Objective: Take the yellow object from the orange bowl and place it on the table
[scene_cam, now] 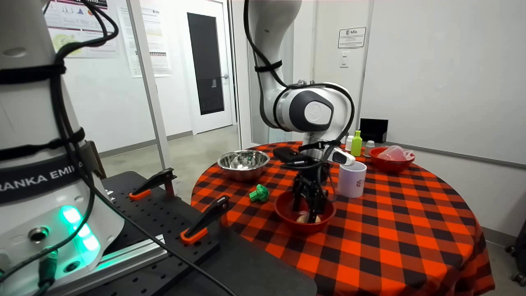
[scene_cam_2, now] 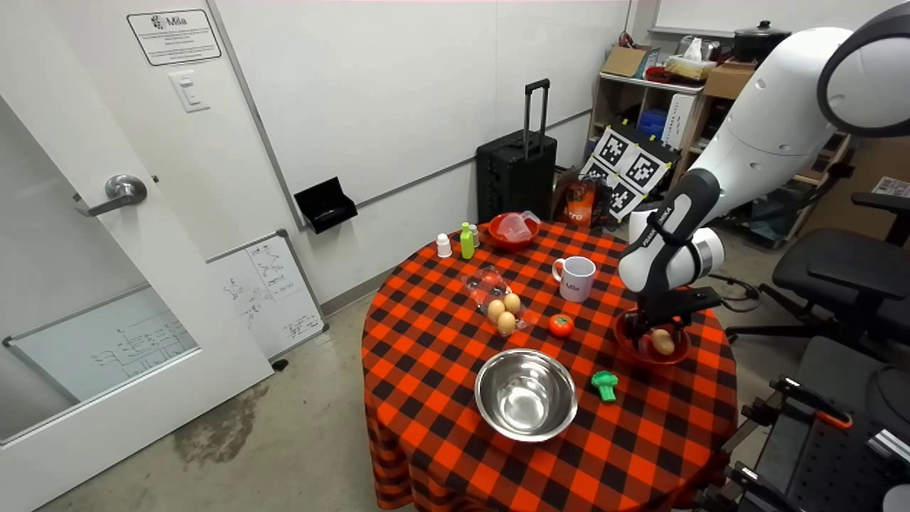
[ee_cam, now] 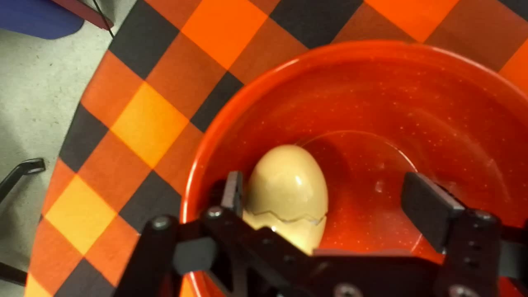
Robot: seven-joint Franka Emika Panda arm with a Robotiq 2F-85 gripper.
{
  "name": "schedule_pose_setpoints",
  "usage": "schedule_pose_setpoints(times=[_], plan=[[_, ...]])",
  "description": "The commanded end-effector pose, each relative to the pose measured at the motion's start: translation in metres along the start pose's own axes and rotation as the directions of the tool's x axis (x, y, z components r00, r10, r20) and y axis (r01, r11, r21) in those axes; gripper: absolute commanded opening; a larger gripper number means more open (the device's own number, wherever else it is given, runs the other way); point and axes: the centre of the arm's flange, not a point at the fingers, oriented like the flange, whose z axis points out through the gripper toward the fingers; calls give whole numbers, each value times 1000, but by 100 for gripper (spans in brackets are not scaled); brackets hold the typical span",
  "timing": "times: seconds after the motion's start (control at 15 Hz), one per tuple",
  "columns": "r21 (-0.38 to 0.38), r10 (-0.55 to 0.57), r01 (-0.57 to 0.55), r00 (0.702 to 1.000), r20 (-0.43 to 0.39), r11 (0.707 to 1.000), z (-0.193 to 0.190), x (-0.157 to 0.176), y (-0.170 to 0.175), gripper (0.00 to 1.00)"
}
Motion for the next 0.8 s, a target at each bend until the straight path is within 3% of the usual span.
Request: schedule_pose_setpoints(times=[0.0, 0.07, 0.27, 0.53, 0.73], plan=[[10, 15, -15, 1000, -10, 1000, 5, 7, -2, 90], [9, 15, -15, 1000, -10, 1000, 5, 7, -2, 72], [7, 14, -14, 1000, -13, 1000, 5, 9, -3, 56], [8, 14, -14, 1000, -17, 1000, 3, 10, -4, 25], [11, 14, -13, 1000, -21, 1000, 0, 10, -5, 23]])
